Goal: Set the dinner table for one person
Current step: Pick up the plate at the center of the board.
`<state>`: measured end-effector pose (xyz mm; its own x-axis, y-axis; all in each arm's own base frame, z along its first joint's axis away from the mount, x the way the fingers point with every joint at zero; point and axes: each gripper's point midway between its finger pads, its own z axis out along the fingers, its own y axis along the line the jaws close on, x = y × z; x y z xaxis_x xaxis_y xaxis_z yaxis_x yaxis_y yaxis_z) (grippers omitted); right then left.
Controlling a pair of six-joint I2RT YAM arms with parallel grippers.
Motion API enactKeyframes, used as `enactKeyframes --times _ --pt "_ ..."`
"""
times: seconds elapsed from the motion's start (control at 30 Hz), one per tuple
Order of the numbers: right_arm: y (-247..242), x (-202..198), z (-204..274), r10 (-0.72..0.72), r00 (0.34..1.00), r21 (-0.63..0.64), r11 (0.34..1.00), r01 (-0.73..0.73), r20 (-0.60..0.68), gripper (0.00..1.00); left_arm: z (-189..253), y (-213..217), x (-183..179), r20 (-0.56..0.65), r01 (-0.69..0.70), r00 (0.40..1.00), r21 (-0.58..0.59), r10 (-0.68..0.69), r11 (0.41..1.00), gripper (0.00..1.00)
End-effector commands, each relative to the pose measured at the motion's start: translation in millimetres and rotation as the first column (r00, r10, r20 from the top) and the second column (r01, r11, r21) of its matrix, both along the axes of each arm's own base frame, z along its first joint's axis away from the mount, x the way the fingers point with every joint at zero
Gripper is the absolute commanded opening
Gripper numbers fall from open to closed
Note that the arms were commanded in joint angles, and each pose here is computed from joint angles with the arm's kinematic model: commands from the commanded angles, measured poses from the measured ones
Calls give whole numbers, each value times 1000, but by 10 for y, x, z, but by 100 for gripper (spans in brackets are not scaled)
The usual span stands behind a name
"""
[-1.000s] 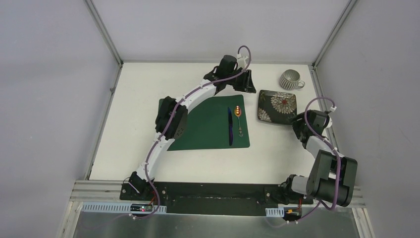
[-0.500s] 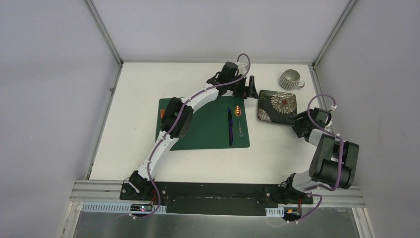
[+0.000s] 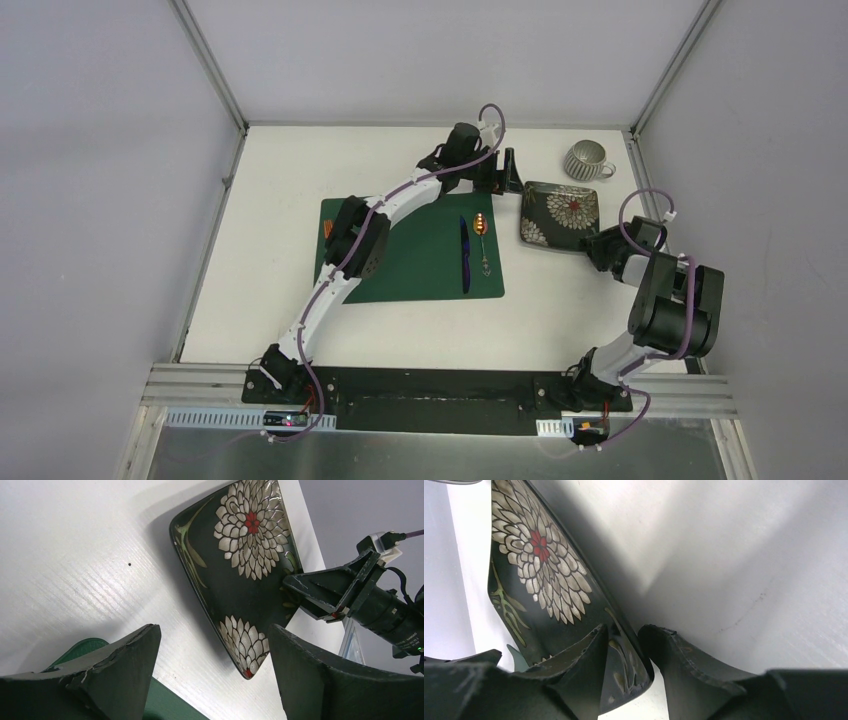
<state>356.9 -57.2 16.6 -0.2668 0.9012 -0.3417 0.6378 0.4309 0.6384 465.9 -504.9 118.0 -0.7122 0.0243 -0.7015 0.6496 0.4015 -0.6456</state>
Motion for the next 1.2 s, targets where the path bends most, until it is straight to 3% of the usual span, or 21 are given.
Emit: enactKeyframes --times 0.0,0.1,0.23,0.3,1.17 --pt "-74 203 128 -2 998 -6 1000 2 67 44 241 -134 2 59 28 998 -72 -24 997 81" --pt "-65 214 97 0 998 1 1000 0 67 37 192 -157 0 49 30 998 -80 -26 996 79" --pt "-34 256 70 15 997 20 1000 -16 77 15 122 -177 -22 34 32 999 -82 -30 996 77" --pt "-12 275 60 25 996 29 999 -28 84 0 92 -176 -37 26 31 999 -78 -29 996 77" --pt "449 -214 151 169 978 108 977 -183 120 0 87 -215 -80 30 39 999 -90 -36 995 74"
